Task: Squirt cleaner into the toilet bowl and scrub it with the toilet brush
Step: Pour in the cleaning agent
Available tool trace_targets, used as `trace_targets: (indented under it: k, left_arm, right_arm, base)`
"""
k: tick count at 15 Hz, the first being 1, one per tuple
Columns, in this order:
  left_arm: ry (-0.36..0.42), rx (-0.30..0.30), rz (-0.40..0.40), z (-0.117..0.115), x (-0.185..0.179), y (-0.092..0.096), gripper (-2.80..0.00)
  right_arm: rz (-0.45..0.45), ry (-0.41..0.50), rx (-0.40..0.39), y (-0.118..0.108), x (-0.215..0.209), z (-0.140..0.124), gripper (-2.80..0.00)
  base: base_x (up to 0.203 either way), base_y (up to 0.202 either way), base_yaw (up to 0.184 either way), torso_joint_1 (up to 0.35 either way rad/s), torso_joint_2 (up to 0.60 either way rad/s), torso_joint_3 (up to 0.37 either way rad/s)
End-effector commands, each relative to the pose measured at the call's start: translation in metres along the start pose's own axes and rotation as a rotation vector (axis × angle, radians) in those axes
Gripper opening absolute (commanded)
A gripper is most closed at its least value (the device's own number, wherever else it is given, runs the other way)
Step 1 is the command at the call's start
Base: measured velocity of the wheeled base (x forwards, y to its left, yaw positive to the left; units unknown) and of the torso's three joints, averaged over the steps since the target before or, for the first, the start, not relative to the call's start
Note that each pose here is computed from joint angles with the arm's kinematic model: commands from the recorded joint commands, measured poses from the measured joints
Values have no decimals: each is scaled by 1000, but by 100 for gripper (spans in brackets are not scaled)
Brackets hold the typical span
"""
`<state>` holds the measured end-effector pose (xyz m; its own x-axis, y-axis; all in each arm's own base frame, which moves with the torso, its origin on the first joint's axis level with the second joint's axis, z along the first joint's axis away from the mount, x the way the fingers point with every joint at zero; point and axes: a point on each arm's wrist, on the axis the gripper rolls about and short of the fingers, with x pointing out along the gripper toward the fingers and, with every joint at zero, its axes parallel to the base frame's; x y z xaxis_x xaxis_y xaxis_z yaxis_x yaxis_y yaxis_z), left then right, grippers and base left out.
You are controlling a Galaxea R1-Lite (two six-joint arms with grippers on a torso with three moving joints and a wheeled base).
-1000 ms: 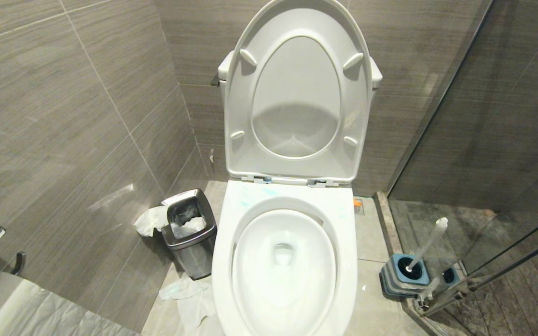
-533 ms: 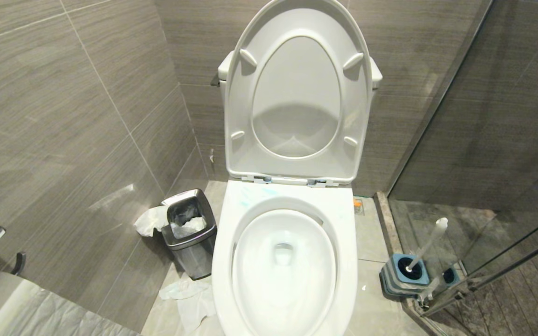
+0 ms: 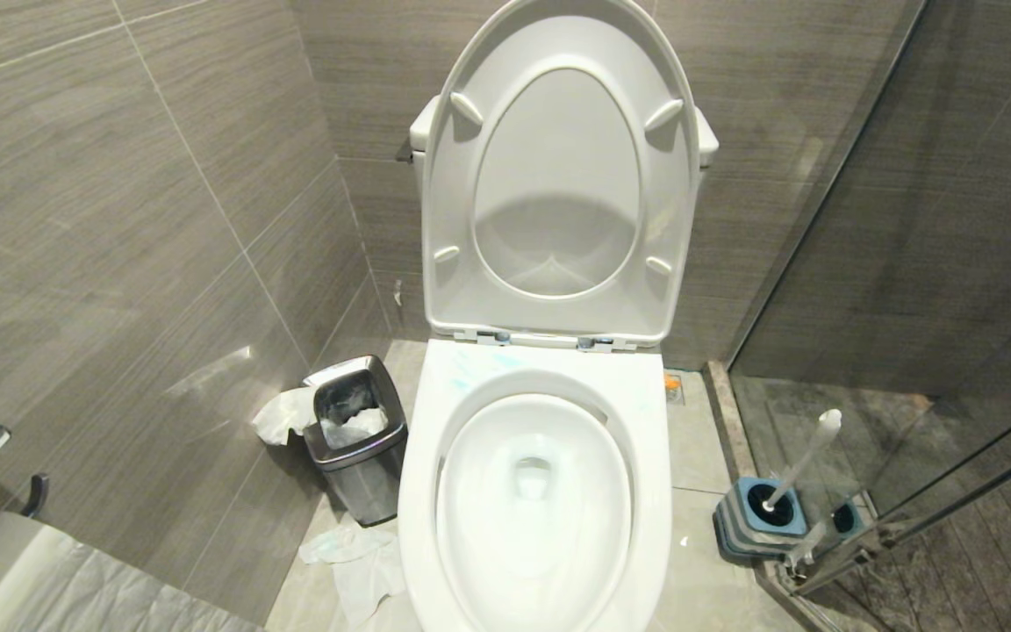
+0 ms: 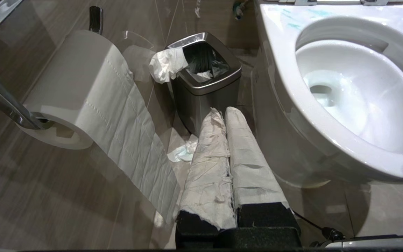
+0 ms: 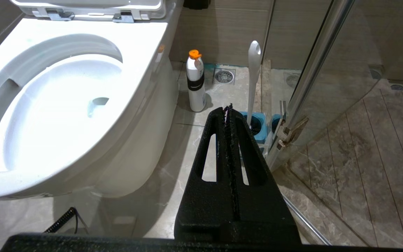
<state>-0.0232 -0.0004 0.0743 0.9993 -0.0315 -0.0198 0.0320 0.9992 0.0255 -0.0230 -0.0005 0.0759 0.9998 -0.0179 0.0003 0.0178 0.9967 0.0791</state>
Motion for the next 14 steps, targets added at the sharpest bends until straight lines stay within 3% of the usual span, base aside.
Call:
trace_targets:
  k: [1, 14]
  left_arm:
    - [-7, -6, 3, 0, 0, 0, -280]
    - [-11, -10, 15, 1, 0, 0, -280]
  right_arm:
    - [-2, 2, -1, 0, 0, 0, -280]
    - [-3, 6, -1, 0, 0, 0, -280]
  base:
    - [0, 0, 0, 0, 0, 0]
    - [0, 0, 0, 1, 0, -4]
